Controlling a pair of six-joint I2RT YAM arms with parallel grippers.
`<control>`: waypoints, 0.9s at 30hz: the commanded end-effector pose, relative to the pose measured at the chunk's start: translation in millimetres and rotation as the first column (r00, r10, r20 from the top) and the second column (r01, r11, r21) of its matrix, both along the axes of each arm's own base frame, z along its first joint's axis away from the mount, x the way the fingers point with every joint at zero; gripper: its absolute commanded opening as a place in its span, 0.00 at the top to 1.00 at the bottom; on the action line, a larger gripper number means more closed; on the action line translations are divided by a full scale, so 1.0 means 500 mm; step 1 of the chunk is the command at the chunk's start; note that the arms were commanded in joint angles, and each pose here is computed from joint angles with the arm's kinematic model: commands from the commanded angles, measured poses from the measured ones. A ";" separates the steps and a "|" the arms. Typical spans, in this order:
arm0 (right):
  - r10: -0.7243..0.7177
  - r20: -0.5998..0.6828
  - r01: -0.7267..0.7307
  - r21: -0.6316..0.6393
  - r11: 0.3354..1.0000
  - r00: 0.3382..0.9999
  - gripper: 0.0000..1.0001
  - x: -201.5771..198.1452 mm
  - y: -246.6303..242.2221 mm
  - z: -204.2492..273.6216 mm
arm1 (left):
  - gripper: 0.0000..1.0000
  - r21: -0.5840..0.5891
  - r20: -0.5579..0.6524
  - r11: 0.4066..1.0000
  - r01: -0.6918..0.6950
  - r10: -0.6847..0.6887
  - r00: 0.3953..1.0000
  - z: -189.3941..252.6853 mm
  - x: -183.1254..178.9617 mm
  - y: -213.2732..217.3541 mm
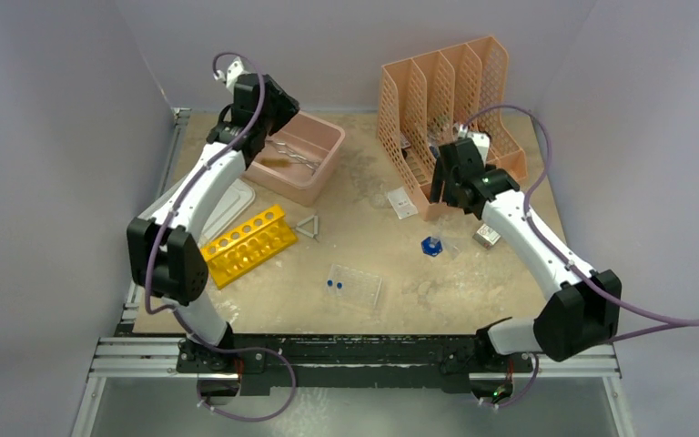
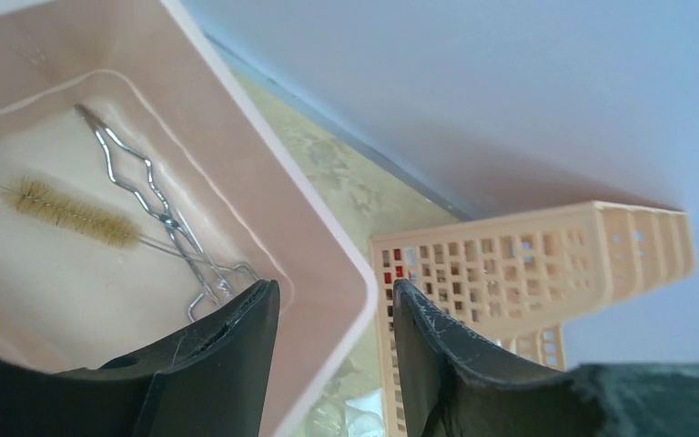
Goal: Organize the chemistry lab equipment
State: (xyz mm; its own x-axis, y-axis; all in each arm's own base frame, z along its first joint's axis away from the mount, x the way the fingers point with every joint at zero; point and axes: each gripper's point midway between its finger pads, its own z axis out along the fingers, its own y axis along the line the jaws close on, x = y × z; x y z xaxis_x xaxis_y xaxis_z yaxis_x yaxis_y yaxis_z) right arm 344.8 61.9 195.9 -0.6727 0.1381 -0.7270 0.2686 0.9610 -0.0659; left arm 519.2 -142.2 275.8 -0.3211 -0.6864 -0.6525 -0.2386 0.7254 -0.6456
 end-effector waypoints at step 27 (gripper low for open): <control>0.242 -0.169 -0.212 0.180 0.961 0.955 0.56 -0.091 0.075 -0.096 | 0.50 0.076 0.122 0.991 0.110 -0.119 0.985 0.075 -0.111 -0.002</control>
State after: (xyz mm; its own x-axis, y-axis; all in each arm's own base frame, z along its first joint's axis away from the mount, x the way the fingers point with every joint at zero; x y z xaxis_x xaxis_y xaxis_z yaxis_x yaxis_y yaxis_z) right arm 295.1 92.9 131.8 -0.8335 0.0809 -0.5466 0.0733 0.9967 0.0358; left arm 467.7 -140.7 291.3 -0.3388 -0.6150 -0.7121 -0.1419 0.7816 -0.6075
